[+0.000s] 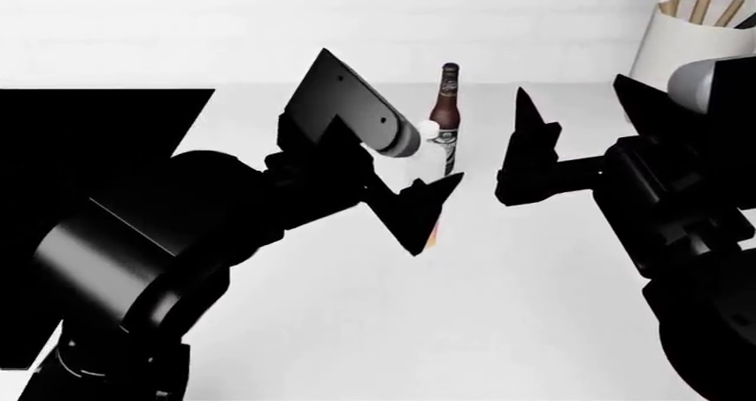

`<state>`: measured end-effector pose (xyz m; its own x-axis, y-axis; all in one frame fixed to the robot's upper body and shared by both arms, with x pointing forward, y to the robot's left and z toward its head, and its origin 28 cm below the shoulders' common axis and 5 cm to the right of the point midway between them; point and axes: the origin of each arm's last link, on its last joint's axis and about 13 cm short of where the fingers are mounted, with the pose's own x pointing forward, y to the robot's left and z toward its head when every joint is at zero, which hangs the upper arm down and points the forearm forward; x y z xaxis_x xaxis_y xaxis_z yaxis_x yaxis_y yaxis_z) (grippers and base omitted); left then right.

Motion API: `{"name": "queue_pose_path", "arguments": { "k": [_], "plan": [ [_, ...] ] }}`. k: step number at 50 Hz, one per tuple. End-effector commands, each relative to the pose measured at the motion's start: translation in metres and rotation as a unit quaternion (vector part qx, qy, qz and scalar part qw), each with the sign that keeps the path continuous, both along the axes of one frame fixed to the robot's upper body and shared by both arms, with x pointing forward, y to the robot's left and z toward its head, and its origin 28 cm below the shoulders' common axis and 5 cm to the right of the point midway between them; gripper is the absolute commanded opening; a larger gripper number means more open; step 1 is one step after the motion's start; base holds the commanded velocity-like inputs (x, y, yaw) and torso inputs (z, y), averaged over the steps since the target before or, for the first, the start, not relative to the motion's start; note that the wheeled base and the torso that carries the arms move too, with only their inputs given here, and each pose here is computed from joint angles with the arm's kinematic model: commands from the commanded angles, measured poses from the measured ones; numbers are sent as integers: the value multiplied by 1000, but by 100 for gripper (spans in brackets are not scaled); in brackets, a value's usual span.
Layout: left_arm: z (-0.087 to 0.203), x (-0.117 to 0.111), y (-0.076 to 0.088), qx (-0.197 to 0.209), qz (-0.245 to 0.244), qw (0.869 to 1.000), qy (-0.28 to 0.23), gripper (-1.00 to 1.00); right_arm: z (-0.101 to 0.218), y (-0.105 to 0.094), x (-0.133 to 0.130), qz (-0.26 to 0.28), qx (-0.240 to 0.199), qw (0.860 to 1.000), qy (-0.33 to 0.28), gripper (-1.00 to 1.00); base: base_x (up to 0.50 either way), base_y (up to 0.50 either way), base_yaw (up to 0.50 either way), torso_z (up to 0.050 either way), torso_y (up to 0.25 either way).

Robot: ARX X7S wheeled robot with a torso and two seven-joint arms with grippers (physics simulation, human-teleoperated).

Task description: Move the drinks to the dining counter.

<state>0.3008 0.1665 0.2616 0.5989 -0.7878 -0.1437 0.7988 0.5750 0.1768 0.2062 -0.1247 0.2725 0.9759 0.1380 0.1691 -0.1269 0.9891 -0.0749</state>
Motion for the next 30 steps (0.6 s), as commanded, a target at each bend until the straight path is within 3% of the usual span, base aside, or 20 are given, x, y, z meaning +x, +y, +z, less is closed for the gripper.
{"name": "queue_pose_path", "arguments": {
  "k": [1,19,20,27,30],
  "plan": [
    [-103,-11,15,106,12,981,160,100,-2,-16,-4,-35,-25,999,6,100,0,0,0,-20,0],
    [-130,-4,12,90,3,977,192,100,-3,-16,-3,-34,-23,999,8,100,0,0,0,-21,0],
    [-130,-2,13,87,18,979,181,-100,-4,-16,-3,-34,-23,999,9,100,0,0,0,-21,0],
    [-125,-5,21,69,33,983,169,-100,-6,-16,-2,-34,-21,999,12,100,-2,0,0,-22,0],
    [-118,-6,30,39,62,987,143,-100,-7,-16,-2,-33,-19,999,12,100,-16,-3,1,-22,0]
  ]
}}
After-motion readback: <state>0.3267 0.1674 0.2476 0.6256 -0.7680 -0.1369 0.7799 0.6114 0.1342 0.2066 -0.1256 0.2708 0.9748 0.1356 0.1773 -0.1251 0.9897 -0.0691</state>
